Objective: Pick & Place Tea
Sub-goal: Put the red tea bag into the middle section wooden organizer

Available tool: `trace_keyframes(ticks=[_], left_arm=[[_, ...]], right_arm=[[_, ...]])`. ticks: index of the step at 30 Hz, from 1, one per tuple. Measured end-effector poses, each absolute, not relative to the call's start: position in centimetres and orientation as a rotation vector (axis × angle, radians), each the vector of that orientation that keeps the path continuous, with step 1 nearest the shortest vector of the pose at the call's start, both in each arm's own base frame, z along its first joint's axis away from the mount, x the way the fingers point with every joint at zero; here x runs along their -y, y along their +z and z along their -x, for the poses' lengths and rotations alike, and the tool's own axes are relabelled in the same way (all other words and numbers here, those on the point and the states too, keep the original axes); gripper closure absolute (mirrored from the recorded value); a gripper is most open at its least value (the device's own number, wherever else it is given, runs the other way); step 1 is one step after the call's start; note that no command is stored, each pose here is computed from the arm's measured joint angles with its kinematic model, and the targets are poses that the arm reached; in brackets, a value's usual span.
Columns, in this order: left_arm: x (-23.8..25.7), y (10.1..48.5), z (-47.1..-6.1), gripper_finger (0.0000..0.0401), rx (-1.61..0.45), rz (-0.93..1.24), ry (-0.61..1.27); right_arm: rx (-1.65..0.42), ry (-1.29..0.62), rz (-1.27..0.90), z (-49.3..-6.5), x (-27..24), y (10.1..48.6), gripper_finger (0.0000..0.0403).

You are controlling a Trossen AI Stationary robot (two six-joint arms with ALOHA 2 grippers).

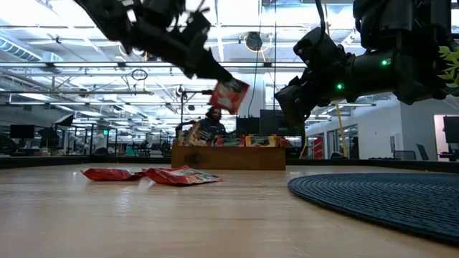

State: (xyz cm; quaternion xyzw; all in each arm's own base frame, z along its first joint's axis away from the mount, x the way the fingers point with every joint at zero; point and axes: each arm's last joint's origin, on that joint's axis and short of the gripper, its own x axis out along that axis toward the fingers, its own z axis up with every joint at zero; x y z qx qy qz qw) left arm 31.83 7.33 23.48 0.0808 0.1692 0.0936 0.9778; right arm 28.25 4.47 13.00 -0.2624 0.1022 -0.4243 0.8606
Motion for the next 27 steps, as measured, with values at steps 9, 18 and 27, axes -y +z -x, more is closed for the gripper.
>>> trace_keyframes(ticks=[9, 18, 27], left_arm=[[-10.3, 18.2, -34.8, 0.0393, -0.257, -0.27, 0.128], [-12.5, 17.2, -34.4, 0.0397, -0.273, -0.274, 0.168], [-13.8, 16.0, -32.9, 0.0397, -0.307, -0.25, 0.168]], right_arm=[[-0.22, -0.894, 0.554, -28.3, -4.4, 13.0, 0.0342], [-0.237, -0.892, 0.565, -28.3, -4.4, 12.8, 0.0342], [-0.25, -0.892, 0.559, -28.3, -4.3, 12.5, 0.0342]])
